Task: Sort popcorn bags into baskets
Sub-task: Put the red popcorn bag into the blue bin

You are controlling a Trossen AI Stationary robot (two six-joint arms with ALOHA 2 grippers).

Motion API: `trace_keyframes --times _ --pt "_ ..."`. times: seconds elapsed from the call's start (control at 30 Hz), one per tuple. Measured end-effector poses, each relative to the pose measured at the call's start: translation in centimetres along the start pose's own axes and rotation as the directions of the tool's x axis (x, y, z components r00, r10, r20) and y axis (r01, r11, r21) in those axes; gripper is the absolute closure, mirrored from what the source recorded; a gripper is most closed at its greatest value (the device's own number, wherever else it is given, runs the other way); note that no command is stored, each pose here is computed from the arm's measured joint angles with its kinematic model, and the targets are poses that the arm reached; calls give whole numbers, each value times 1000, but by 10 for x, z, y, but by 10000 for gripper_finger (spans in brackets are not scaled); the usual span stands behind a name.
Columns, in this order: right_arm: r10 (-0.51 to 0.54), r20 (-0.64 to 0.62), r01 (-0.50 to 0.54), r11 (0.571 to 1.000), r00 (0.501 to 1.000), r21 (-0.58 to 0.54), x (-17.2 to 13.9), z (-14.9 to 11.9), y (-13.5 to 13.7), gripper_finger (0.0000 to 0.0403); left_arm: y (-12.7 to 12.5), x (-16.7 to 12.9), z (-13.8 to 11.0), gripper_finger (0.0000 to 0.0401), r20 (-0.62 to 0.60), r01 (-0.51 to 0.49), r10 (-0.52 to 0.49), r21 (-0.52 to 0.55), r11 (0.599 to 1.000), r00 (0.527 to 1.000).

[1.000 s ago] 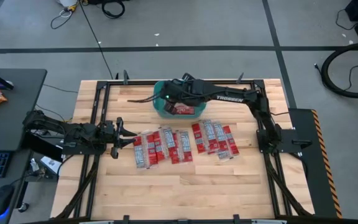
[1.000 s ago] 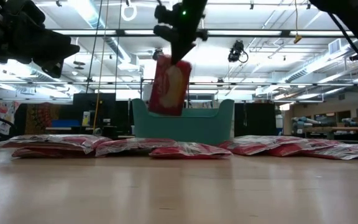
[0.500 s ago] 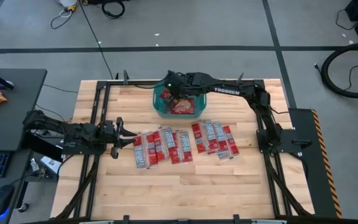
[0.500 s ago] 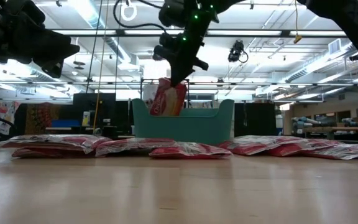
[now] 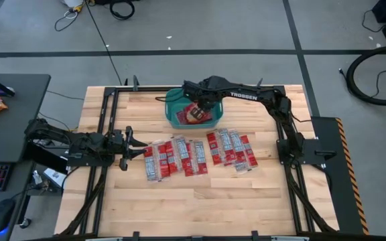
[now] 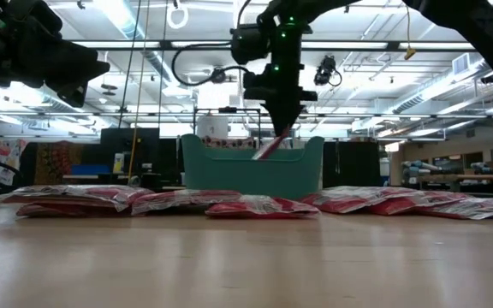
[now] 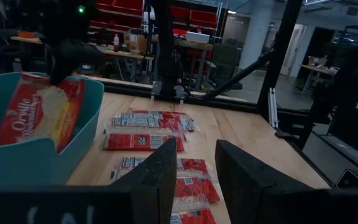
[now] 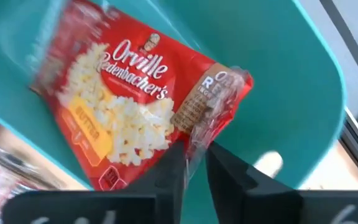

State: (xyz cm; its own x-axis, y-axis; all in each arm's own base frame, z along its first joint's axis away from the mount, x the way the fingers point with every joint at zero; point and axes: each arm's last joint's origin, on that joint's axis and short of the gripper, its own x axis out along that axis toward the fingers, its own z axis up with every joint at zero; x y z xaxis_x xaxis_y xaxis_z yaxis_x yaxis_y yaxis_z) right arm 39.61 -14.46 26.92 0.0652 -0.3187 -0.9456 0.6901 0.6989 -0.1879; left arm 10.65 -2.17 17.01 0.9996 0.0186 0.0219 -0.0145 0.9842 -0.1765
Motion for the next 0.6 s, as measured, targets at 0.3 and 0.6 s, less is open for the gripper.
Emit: trace_keyframes --times 0.3,0.6 --pt "-28 -65 30 999 998 40 -6 -6 -4 257 0 0 0 284 0 0 0 0 1000 1000" --pt "-49 128 58 996 991 -70 -46 -11 31 255 0 0 0 284 0 0 0 0 1000 1000"
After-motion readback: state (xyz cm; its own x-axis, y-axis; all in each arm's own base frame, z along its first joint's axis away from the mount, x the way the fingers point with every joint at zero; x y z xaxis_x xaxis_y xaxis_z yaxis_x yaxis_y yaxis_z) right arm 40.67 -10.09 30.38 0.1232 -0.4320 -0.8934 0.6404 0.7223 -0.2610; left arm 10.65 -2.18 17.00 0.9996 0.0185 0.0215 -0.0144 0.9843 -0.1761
